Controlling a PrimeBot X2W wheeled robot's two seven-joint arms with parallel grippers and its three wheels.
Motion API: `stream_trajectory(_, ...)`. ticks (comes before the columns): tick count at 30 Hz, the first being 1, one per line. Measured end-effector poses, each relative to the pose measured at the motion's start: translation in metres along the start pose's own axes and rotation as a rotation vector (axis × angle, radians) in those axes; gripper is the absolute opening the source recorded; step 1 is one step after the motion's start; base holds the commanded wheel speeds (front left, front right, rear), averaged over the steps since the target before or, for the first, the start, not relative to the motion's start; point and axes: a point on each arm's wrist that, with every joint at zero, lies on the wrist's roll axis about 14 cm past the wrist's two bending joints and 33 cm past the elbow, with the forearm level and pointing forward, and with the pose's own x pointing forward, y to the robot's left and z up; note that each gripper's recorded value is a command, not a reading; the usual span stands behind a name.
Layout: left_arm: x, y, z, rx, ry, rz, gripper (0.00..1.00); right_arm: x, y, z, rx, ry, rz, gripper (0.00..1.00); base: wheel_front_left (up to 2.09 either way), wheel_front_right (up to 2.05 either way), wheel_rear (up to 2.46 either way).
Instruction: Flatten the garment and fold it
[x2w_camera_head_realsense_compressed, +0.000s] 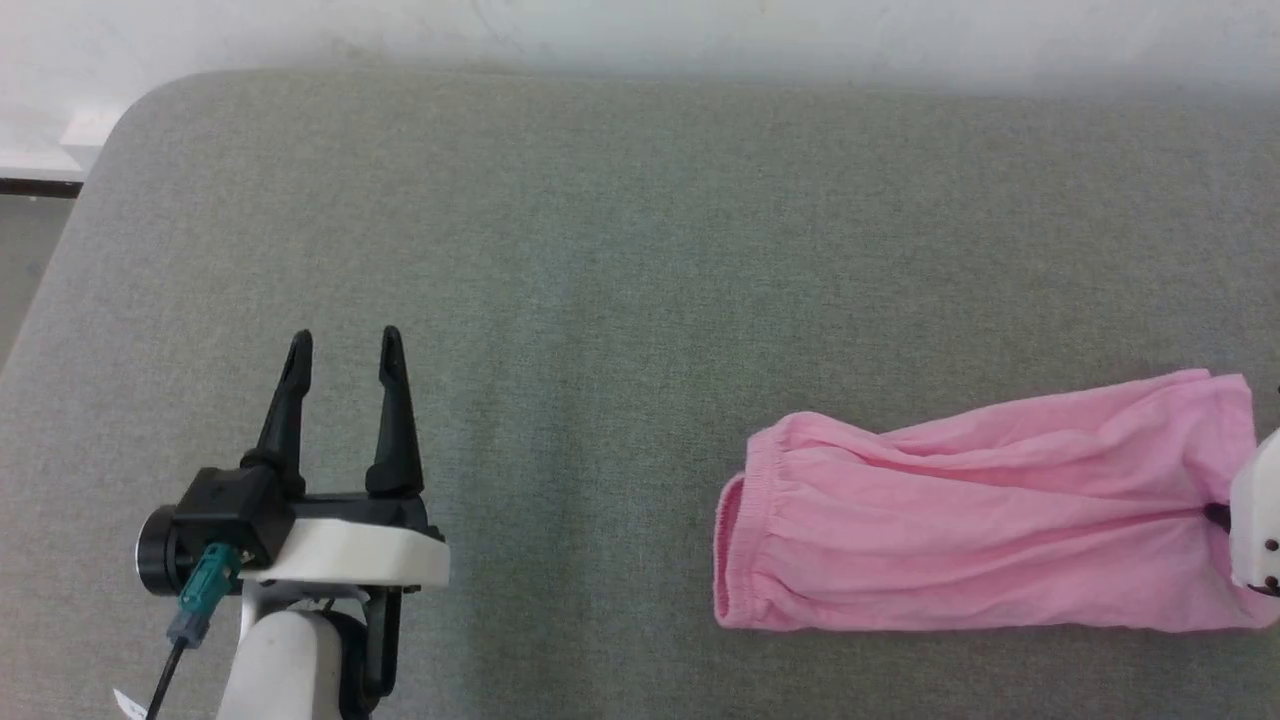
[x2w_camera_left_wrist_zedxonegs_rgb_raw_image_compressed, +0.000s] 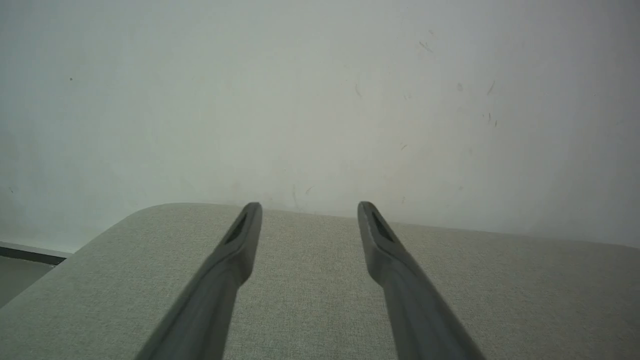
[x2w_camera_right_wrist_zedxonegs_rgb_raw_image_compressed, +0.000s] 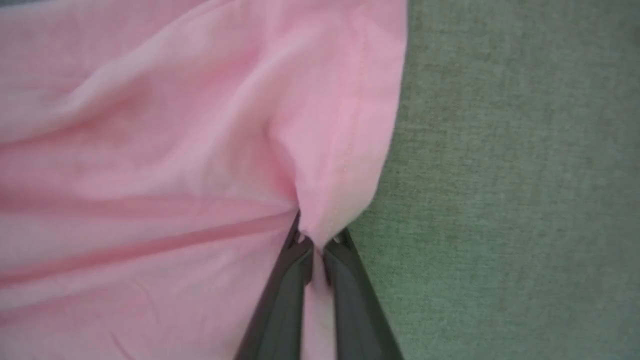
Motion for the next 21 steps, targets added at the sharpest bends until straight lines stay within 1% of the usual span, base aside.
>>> stream_trajectory(3,0.0,-0.003,0.001,-0.005,-0.003,-0.012,1.0,-0.003,-0.007,-0.001,0.004,-0.002,-0.025,0.0,0.0,0.0,0.0)
stream_trajectory(7,0.0,-0.005,0.005,-0.011,-0.013,-0.015,1.0,-0.012,-0.003,0.004,-0.082,-0.007,-0.041,0.0,0.0,0.0,0.0)
stream_trajectory(15,-0.009,-0.008,0.004,-0.027,-0.006,-0.023,1.0,-0.056,0.038,0.03,-0.295,-0.116,0.028,0.0,0.0,0.0,0.0)
stream_trajectory(21,-0.011,-0.012,0.009,-0.041,-0.016,-0.033,1.0,-0.085,0.084,0.034,-0.424,-0.176,0.114,0.0,0.0,0.0,0.0)
